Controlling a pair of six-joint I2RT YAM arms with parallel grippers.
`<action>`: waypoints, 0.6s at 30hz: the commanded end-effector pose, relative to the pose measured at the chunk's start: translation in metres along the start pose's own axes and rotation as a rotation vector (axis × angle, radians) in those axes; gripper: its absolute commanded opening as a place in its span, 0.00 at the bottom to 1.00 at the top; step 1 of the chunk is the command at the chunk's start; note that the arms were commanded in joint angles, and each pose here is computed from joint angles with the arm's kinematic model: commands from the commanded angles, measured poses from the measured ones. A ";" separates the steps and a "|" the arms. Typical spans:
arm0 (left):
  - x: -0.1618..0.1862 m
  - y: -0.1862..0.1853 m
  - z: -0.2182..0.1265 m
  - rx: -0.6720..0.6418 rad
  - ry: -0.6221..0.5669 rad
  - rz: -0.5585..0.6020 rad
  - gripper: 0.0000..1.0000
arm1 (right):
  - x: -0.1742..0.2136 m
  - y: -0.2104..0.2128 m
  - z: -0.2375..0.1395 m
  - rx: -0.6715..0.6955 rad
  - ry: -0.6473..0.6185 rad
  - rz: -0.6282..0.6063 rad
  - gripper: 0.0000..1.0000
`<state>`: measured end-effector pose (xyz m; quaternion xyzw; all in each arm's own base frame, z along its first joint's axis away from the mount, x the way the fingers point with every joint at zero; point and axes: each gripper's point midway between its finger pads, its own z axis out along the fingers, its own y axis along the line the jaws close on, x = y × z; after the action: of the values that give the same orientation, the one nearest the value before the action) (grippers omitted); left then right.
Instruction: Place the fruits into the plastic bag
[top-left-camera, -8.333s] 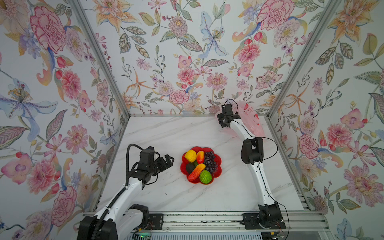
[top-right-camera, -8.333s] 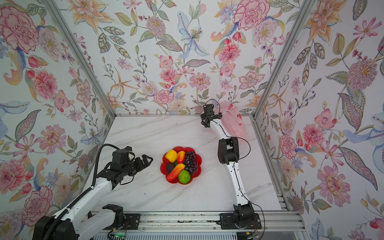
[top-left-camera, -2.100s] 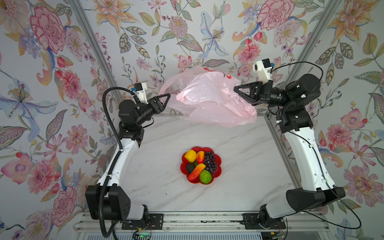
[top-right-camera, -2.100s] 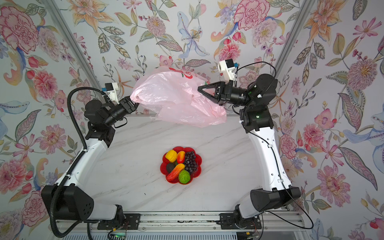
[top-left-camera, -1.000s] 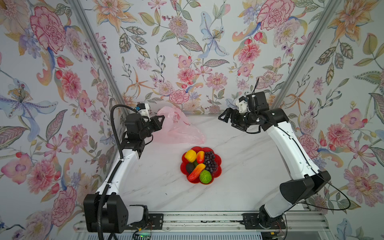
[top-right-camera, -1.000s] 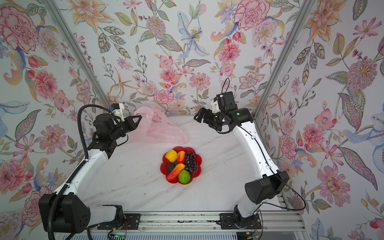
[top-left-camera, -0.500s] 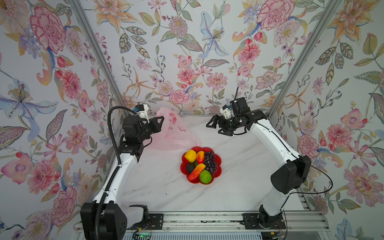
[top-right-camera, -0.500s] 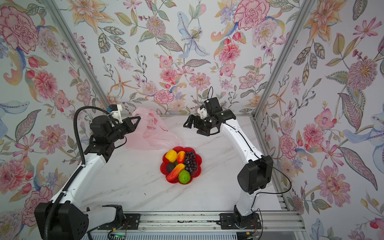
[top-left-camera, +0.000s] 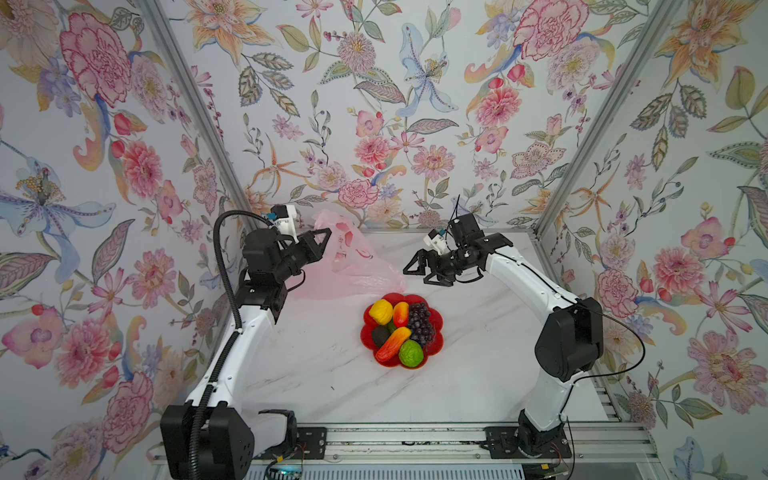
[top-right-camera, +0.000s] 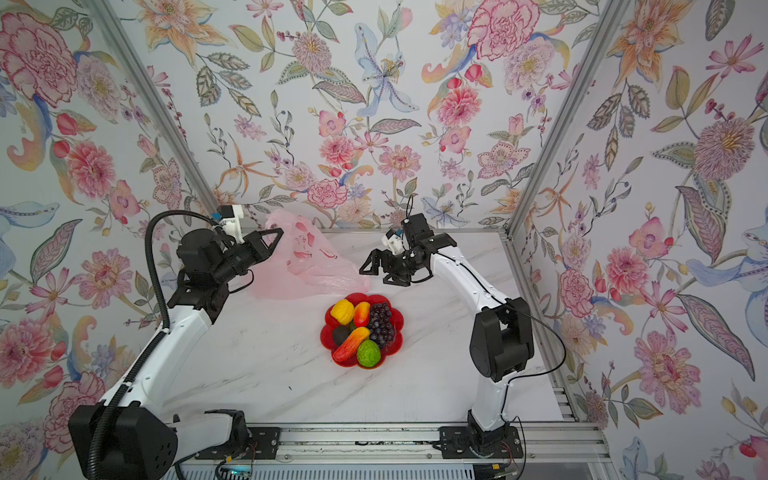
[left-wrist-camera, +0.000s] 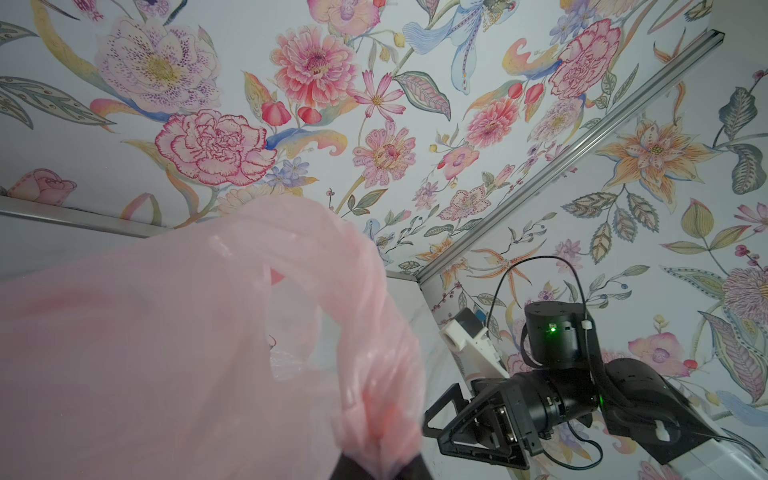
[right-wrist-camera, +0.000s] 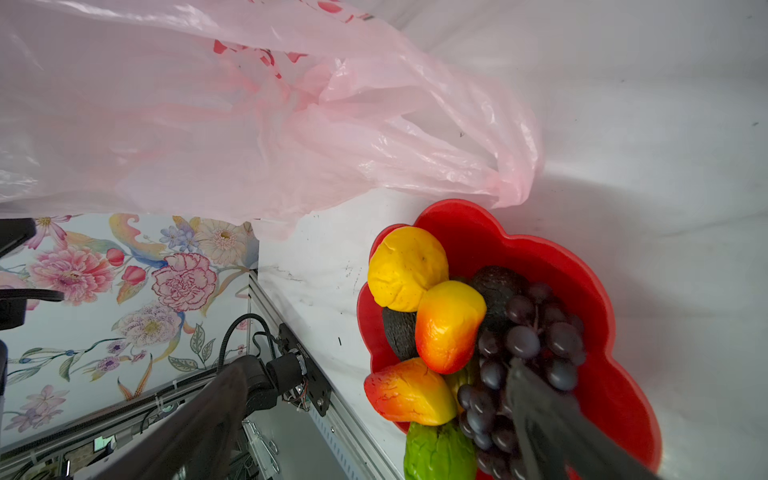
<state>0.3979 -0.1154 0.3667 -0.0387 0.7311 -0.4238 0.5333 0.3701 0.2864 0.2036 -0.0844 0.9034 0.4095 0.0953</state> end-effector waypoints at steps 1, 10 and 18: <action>-0.017 -0.025 0.001 0.085 -0.028 0.009 0.00 | -0.003 -0.002 0.007 -0.041 0.004 -0.027 0.99; -0.022 -0.040 -0.001 0.156 -0.036 -0.004 0.00 | -0.013 -0.026 0.012 -0.040 0.004 0.018 0.99; -0.023 -0.045 -0.005 0.170 -0.033 -0.005 0.00 | -0.029 -0.045 0.012 -0.035 -0.030 0.087 0.99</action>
<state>0.3921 -0.1257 0.3929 -0.0226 0.7017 -0.4713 0.5339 0.4047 0.2686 0.1757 -0.0499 0.8988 0.4257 0.0923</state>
